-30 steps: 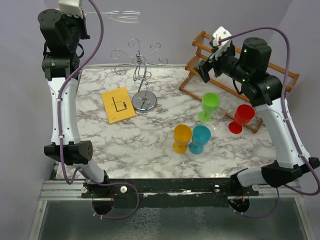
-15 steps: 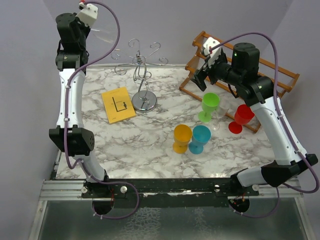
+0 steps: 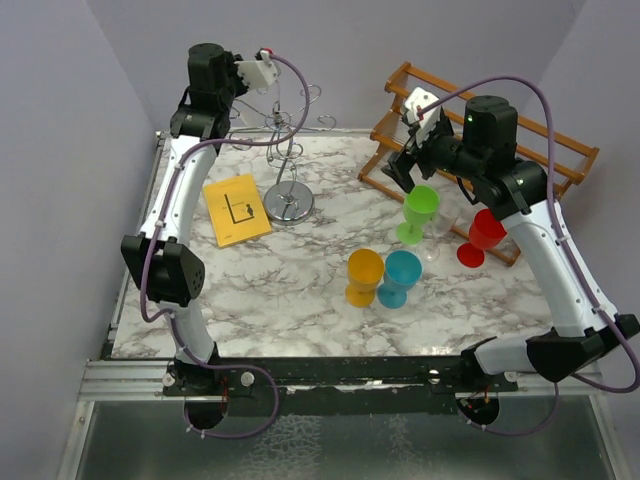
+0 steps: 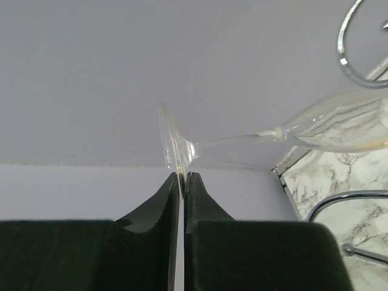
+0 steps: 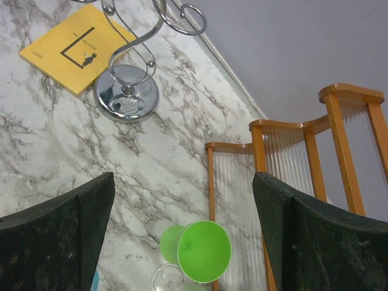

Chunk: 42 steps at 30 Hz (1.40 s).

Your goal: Place the wine glass upside down on the wine glass rack

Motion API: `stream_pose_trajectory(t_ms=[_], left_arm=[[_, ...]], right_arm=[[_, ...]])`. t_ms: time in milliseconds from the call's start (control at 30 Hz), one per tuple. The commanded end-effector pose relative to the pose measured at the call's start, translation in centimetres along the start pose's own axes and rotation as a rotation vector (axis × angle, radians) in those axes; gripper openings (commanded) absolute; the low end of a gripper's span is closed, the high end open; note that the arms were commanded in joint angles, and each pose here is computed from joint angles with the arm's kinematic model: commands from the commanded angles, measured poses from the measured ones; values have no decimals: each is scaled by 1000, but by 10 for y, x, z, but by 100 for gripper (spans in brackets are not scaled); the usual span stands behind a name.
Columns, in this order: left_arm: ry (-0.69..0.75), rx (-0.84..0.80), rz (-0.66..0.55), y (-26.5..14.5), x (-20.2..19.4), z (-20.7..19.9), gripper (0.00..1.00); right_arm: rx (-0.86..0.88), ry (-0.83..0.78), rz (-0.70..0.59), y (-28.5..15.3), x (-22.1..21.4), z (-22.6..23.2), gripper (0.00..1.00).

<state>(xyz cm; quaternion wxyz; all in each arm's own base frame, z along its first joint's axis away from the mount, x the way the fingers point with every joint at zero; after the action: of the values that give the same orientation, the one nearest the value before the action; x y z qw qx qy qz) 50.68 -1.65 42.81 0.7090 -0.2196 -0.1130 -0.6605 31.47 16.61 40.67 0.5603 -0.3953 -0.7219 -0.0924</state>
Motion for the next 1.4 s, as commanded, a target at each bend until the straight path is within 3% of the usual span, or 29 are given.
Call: stream_pose_trajectory(t_ms=[0, 700, 1367], left_arm=[[166, -17, -63, 3, 25, -6, 0], [156, -207, -227, -9, 63, -32, 0], [101, -261, -364, -9, 88, -46, 0]], right_arm=[[14, -30, -31, -9, 5, 5, 95], [36, -40, -19, -5, -1, 8, 95], [33, -40, -20, -3, -3, 8, 95]])
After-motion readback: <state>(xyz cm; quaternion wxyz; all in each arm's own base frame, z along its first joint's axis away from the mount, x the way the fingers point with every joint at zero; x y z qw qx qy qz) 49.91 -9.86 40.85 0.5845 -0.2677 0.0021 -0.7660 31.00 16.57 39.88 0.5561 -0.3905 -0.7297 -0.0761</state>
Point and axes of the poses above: each gripper's point midway between its finger pads, its own y axis out along the fingers, its own z axis along the line the jaws close on, x = y × z, the point moved 5 cm from there along -y, back along the fingers, and after that the axes turned 1 degree about -y, right-handed, at the moved point
